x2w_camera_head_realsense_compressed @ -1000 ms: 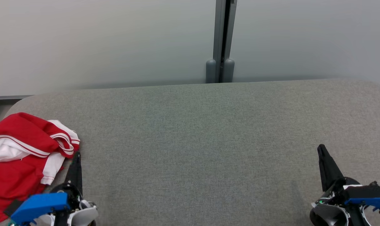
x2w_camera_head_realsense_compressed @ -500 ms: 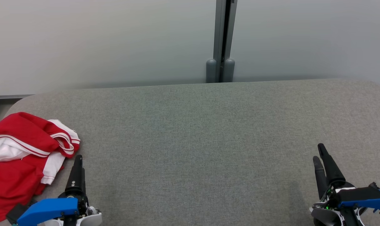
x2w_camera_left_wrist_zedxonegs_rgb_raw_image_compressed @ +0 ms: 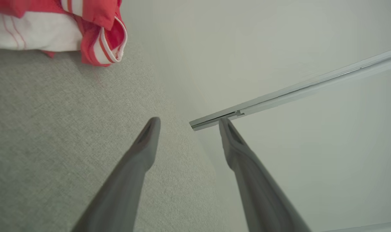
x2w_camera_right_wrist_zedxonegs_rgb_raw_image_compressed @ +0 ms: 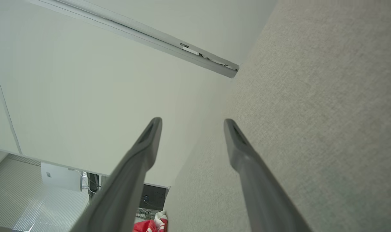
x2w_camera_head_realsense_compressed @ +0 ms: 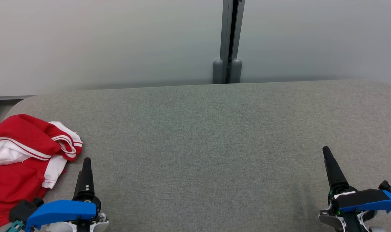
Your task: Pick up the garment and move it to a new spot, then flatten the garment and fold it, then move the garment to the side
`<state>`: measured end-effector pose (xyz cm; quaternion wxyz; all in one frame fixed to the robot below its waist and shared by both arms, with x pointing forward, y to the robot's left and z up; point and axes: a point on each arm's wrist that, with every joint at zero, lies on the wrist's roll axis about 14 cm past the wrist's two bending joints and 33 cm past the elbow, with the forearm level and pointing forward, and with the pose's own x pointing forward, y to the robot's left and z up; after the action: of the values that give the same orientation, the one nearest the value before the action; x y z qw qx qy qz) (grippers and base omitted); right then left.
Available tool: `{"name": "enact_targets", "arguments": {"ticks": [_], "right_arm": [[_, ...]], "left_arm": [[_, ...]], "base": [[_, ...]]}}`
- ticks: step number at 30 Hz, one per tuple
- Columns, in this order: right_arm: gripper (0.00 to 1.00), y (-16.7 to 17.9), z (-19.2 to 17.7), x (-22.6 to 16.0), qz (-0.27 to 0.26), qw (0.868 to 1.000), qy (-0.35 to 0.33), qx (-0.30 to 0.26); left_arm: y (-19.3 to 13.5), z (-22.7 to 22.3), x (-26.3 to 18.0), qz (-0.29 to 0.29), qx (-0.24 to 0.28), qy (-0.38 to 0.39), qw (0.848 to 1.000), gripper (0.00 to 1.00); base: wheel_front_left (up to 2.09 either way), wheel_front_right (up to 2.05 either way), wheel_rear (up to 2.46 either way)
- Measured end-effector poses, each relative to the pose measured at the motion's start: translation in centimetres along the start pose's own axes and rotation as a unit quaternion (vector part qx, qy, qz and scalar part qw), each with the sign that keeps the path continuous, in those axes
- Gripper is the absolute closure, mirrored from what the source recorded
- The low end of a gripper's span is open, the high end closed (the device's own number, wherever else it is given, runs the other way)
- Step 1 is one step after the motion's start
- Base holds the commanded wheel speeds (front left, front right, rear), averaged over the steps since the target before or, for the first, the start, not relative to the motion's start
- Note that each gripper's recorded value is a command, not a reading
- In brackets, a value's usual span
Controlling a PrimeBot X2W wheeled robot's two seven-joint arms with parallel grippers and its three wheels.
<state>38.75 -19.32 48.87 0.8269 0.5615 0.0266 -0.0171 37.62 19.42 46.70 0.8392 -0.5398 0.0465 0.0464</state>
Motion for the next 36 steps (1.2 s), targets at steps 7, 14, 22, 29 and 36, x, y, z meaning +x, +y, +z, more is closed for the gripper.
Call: {"name": "enact_targets", "arguments": {"ticks": [7, 14, 22, 29, 36], "right_arm": [[0.0, 0.1, 0.0, 0.1, 0.002, 0.998, -0.001, -0.068], [0.0, 0.4, -0.2, 0.0, 0.009, 0.991, 0.002, -0.131], [0.0, 0.7, -0.4, -0.1, 0.019, 0.981, 0.001, -0.191], [0.0, 1.0, -0.5, -0.2, 0.029, 0.971, 0.0, -0.238], [0.0, 1.1, -0.6, -0.3, 0.035, 0.959, 0.001, -0.282]], "left_arm": [[0.0, -0.5, -0.1, -0.002, 0.072, 0.005, 0.997, 0.0], [-0.5, -0.8, -0.1, -0.012, 0.134, 0.006, 0.991, 0.0], [-0.7, -0.9, -0.5, -0.019, 0.193, 0.003, 0.981, 0.0], [-0.9, -0.9, -0.7, -0.023, 0.232, -0.003, 0.972, 0.0], [-0.9, -1.3, -0.8, -0.026, 0.272, 0.0, 0.962, 0.0]], "base": [[0.0, 0.0, 0.0], [0.0, 0.0, 0.0], [0.0, 0.0, 0.0], [0.0, 0.0, 0.0], [0.0, 0.0, 0.0]]}}
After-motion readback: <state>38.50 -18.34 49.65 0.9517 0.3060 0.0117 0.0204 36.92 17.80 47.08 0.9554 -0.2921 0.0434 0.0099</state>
